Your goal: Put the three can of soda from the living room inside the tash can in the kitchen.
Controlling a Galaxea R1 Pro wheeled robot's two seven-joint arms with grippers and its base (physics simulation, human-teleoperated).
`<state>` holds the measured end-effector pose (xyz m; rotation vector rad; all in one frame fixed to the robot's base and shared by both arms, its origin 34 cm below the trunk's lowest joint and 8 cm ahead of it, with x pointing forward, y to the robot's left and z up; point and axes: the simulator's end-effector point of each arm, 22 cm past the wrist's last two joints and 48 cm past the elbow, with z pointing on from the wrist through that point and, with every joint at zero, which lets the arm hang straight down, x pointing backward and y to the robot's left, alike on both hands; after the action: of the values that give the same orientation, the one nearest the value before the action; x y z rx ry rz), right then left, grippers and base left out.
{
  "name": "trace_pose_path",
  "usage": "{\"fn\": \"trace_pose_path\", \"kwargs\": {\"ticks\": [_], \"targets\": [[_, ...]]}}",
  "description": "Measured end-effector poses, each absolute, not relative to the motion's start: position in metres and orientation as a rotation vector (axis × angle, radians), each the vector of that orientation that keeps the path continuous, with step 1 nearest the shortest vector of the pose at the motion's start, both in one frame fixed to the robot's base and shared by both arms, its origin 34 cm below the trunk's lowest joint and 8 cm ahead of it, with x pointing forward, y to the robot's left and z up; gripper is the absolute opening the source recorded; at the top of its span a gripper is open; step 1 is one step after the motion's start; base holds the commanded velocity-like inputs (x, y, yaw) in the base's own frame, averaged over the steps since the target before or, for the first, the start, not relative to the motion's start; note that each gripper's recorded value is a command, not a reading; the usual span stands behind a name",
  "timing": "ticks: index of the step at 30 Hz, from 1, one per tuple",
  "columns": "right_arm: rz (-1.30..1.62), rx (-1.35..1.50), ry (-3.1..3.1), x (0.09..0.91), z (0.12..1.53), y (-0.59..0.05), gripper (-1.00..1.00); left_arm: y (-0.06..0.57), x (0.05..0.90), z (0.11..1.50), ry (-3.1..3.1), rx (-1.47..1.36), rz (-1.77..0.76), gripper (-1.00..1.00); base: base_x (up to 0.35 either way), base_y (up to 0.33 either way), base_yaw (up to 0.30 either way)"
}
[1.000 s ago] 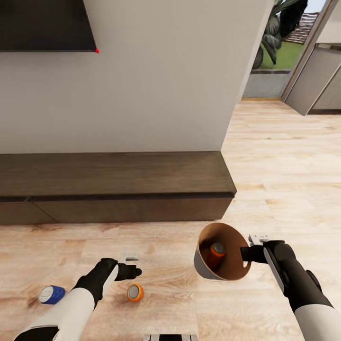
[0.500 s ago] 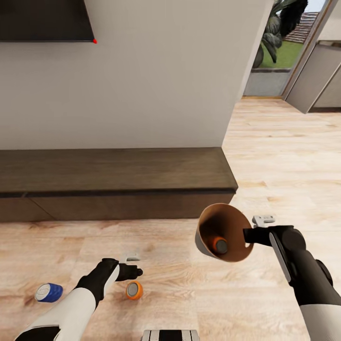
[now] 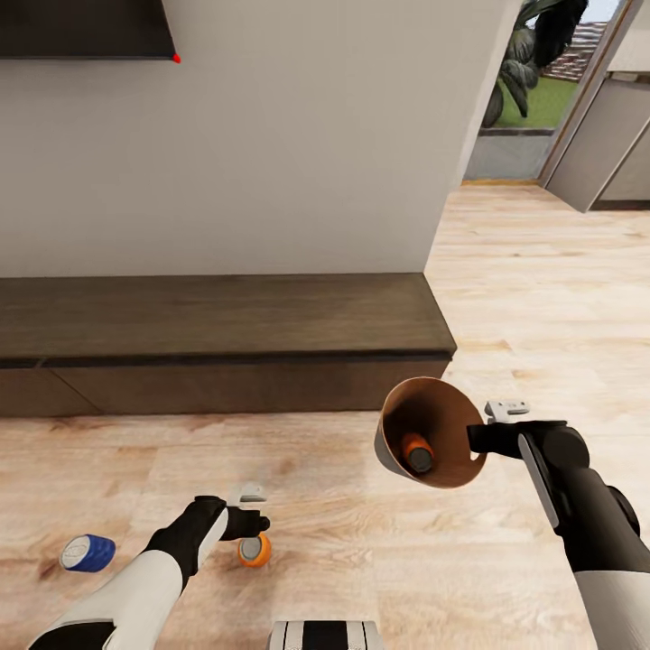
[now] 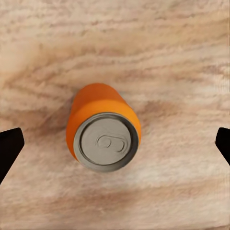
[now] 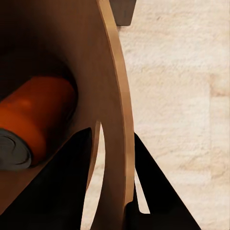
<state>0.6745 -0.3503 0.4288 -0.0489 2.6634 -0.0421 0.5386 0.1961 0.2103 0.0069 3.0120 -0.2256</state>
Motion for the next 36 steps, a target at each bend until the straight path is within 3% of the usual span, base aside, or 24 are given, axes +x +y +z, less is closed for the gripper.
{"fn": "trace_pose_path", "kwargs": {"ticks": [36], "targets": [[-0.028, -0.064, 2.693, 0.656, 0.361, -0.341, -1.00, 0.198, 0.526, 0.152, 3.000, -0.006, -0.225, 1.00, 0.000, 0.000, 0.000]]}}
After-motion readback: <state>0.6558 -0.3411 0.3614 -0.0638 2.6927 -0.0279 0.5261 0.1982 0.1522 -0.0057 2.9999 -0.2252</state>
